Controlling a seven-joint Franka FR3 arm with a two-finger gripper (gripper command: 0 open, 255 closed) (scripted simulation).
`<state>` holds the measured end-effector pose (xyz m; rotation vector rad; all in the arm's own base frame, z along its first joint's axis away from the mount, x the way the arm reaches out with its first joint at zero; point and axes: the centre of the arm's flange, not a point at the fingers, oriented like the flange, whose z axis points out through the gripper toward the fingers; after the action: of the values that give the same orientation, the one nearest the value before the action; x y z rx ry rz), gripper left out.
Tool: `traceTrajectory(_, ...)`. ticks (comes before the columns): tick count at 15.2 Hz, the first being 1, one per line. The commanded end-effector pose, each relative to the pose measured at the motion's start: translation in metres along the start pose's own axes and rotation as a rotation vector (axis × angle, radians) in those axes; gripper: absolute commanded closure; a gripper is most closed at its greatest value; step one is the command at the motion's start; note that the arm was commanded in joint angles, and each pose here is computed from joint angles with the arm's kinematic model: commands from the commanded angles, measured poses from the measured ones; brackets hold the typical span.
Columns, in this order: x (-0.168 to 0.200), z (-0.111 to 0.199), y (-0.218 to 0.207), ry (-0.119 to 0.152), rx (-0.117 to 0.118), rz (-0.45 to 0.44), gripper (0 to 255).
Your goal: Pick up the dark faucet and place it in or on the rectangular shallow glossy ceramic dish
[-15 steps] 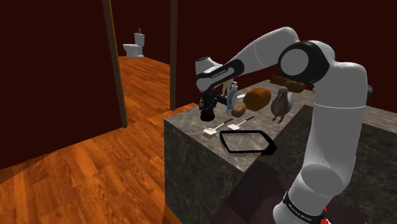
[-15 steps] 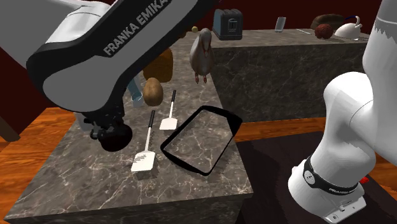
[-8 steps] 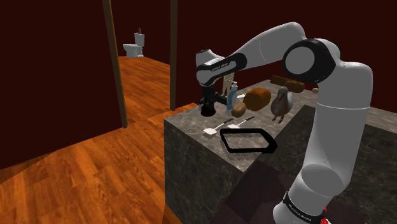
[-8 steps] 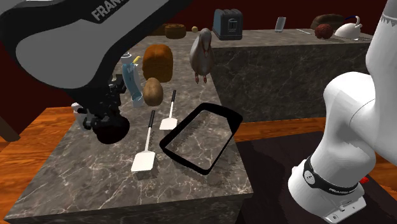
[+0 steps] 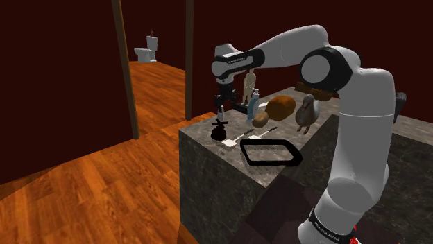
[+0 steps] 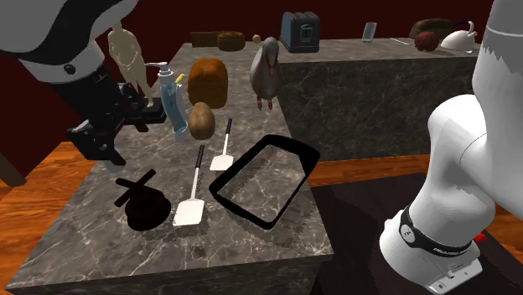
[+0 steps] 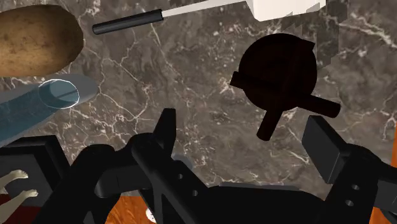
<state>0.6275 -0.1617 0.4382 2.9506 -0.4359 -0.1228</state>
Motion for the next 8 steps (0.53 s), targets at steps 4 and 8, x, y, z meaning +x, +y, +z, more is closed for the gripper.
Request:
traceTrajectory(4, 0.033, -0.023, 0.023, -0.021, 0.121, -0.016, 0)
traceTrajectory(8, 0.032, -0.002, 0.021, -0.021, 0.121, -0.016, 0)
